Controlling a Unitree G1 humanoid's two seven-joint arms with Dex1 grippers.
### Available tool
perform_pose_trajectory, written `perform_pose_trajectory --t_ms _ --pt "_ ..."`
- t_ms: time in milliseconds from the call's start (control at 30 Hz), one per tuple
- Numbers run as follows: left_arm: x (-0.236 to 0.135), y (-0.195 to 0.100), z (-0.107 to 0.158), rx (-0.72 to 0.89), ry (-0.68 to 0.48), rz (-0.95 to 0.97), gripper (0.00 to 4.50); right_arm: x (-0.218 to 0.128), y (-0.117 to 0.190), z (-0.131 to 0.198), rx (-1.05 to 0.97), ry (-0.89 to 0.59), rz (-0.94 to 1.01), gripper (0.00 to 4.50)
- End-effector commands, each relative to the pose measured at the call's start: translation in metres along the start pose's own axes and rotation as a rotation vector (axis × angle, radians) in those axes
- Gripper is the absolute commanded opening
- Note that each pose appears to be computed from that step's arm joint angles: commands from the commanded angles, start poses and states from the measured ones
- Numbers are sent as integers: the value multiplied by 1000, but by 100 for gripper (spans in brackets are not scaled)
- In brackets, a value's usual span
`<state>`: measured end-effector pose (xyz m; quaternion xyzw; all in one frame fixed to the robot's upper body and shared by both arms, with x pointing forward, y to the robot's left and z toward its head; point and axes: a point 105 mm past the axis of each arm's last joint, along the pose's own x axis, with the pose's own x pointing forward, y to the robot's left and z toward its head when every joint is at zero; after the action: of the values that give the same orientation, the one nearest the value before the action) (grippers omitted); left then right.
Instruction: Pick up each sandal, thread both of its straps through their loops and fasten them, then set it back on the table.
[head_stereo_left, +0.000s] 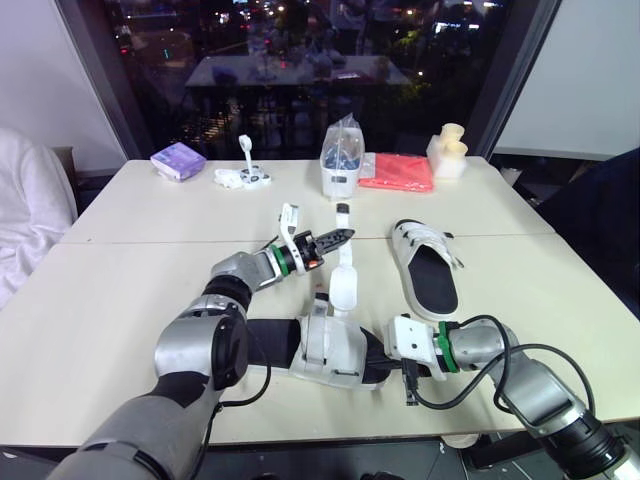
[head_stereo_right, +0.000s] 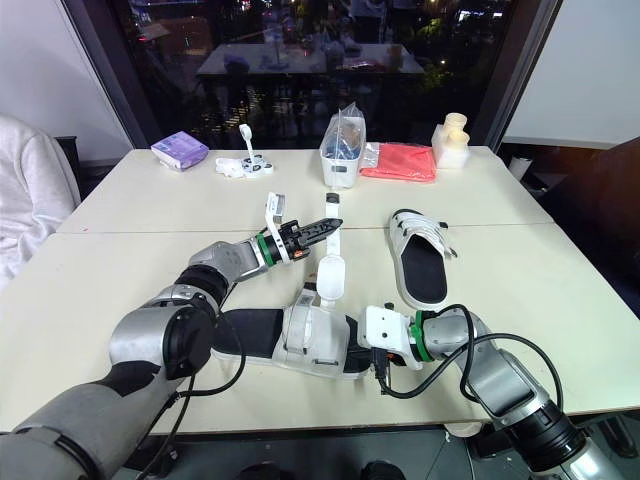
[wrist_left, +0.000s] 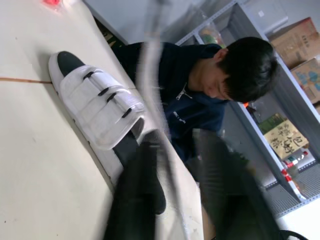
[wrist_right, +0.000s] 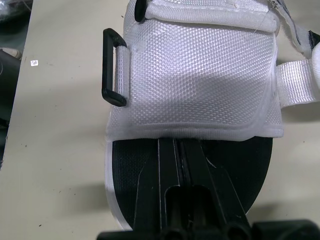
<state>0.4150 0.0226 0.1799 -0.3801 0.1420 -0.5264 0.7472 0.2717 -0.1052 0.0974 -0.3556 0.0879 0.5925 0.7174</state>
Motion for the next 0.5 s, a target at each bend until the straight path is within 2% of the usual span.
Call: perform_pose_trajectory --t_ms 33,100,233,333,400,500 --pt "5 -27 22 70 -23 -117 2 2 2 -2 -5 11 17 0" --pt "4 -33 21 98 11 -165 2 3 2 -1 -6 11 17 0" --pt "-6 -59 8 295 194 -345 2 4 2 -2 -13 15 19 0" --pt "-28 -85 -18 518 396 -496 2 6 3 -2 -20 16 23 0" --pt "-35 -91 -27 589 446 -521 2 6 3 -2 -22 16 25 0" --pt "-54 -99 -49 829 549 -593 2 5 3 -4 -28 22 30 0"
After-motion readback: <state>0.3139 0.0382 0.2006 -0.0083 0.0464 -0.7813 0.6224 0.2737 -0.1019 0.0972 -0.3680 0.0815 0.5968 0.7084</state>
